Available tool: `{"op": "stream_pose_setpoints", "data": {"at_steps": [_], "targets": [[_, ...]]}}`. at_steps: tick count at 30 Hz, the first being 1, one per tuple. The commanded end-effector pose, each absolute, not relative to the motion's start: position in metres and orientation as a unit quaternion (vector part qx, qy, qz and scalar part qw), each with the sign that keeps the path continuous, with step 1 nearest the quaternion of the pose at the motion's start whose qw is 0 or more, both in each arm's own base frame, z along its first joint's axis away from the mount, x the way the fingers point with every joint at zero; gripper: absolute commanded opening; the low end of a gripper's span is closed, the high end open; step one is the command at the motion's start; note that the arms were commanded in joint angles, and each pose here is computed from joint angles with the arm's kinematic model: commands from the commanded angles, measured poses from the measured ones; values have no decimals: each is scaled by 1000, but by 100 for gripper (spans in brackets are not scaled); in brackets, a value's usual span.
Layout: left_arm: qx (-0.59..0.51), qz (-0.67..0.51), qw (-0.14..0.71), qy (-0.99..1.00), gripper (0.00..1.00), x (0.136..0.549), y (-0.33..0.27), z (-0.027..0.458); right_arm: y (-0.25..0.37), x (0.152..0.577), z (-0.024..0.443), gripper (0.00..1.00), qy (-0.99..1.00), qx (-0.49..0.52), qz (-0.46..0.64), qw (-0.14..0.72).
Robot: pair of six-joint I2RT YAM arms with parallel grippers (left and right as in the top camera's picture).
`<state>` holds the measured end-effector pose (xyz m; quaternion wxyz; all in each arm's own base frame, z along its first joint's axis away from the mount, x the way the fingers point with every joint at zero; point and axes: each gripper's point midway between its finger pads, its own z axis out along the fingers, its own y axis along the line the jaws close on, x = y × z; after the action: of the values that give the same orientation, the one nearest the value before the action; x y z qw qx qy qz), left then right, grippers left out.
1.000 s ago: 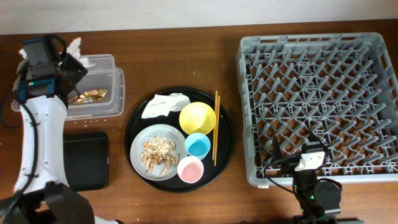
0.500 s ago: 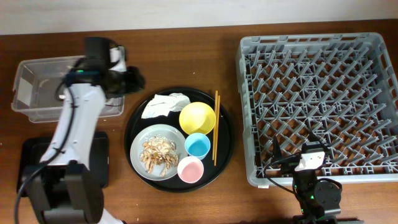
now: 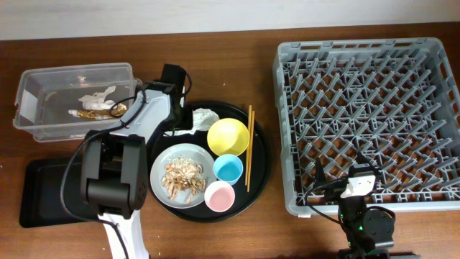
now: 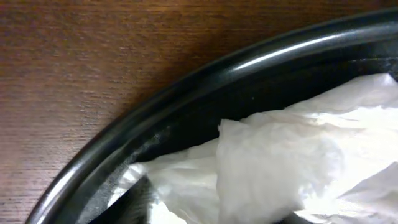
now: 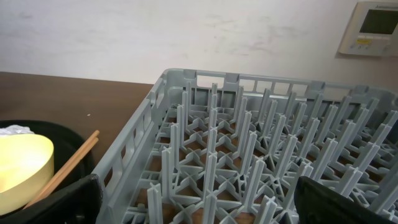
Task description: Sort waste into correct bins and load items into the dishwasher rack
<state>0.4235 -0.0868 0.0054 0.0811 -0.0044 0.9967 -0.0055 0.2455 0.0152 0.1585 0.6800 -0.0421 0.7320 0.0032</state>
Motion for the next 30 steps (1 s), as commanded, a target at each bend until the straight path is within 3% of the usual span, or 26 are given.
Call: {"op": "stream_pose_setpoints", "data": {"at_steps": [1,2,6,9,13,18,19,20,21,26,28,30], "targets": [[4,-12,62,998,11,418,-91,-3,14,246,155,99,734,-39,0,678],[4,-13,67,998,0,419,-91,7,14,246,155,99,734,-39,0,678],[-2,-32,189,981,0,441,-91,108,14,246,155,99,734,-39,0,678],[-170,48,315,932,0,457,-18,184,14,246,155,99,734,-39,0,678],[-272,79,364,888,0,472,62,202,14,246,155,99,734,-39,0,678],[-385,130,364,838,1,450,153,205,14,246,155,99,734,-39,0,678],[-394,135,359,835,70,446,163,203,14,246,155,99,734,-39,0,678],[-394,135,357,836,93,445,163,202,14,246,155,99,734,-39,0,678],[-394,137,352,838,99,443,162,201,14,246,155,99,734,-39,0,678],[-381,104,299,869,99,429,144,182,14,246,155,99,734,-39,0,678],[-346,16,253,903,99,417,106,176,14,246,155,99,734,-39,0,678],[-269,-61,277,920,99,419,71,205,14,246,155,99,734,-39,0,678]]}}
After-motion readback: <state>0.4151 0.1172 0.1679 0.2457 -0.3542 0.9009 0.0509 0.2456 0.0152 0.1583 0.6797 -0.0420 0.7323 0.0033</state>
